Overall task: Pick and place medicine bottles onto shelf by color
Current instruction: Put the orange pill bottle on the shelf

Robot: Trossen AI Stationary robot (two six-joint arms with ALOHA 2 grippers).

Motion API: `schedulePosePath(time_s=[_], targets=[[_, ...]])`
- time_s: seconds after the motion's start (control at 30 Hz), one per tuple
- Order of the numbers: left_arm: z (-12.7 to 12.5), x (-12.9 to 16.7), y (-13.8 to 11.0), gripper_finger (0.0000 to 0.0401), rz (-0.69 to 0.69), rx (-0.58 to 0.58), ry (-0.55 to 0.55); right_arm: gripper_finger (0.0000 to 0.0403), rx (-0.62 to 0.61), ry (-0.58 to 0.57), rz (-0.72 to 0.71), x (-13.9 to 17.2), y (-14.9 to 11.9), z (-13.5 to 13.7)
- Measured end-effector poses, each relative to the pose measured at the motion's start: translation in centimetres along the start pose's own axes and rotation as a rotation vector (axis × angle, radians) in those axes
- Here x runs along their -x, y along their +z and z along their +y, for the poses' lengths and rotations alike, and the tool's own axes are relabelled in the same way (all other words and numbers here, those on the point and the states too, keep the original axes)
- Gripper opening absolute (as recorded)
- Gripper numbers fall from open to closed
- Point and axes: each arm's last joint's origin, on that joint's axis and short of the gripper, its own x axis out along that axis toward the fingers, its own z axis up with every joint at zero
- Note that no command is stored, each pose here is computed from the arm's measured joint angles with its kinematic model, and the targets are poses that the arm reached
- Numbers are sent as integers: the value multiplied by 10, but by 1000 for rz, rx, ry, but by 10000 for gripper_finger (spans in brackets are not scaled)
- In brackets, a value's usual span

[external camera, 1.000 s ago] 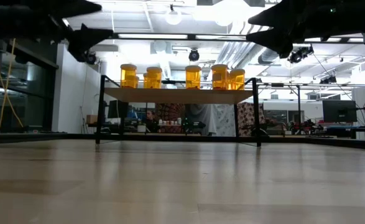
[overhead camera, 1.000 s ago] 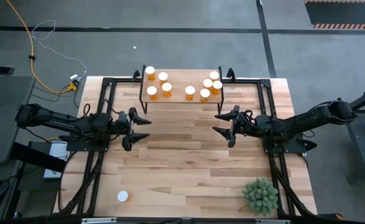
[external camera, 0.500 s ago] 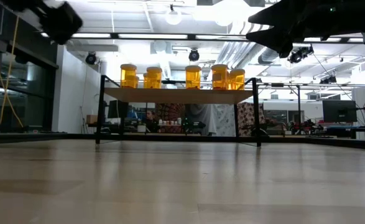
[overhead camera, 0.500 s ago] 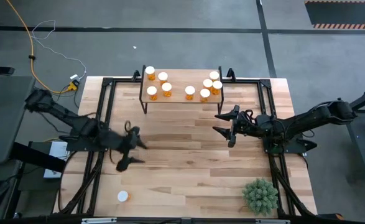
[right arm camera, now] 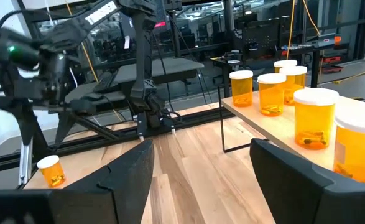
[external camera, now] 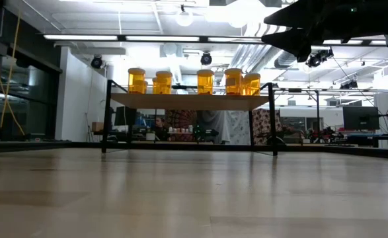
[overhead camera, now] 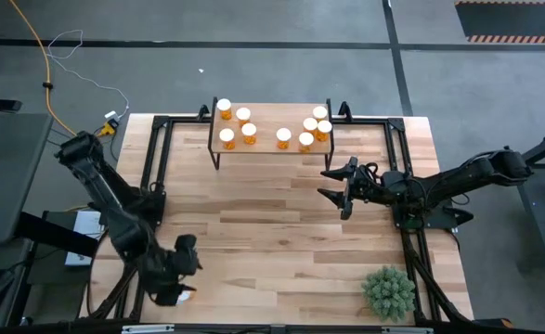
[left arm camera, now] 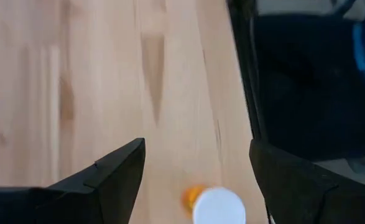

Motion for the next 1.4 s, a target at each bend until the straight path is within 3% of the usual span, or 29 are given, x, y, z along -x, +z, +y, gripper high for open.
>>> schedulePosePath(time_s=[0.37, 0.67, 1.4], targets=[[-23, -35, -30, 280, 88, 75, 102, 257, 2, 0, 1, 0, 0, 0], [-39, -32, -39, 280, 91, 132, 6, 257, 1, 0, 0, 0, 0, 0], [-42, -51, -56, 280, 137, 73, 99, 257, 1, 0, 0, 0, 0, 0]])
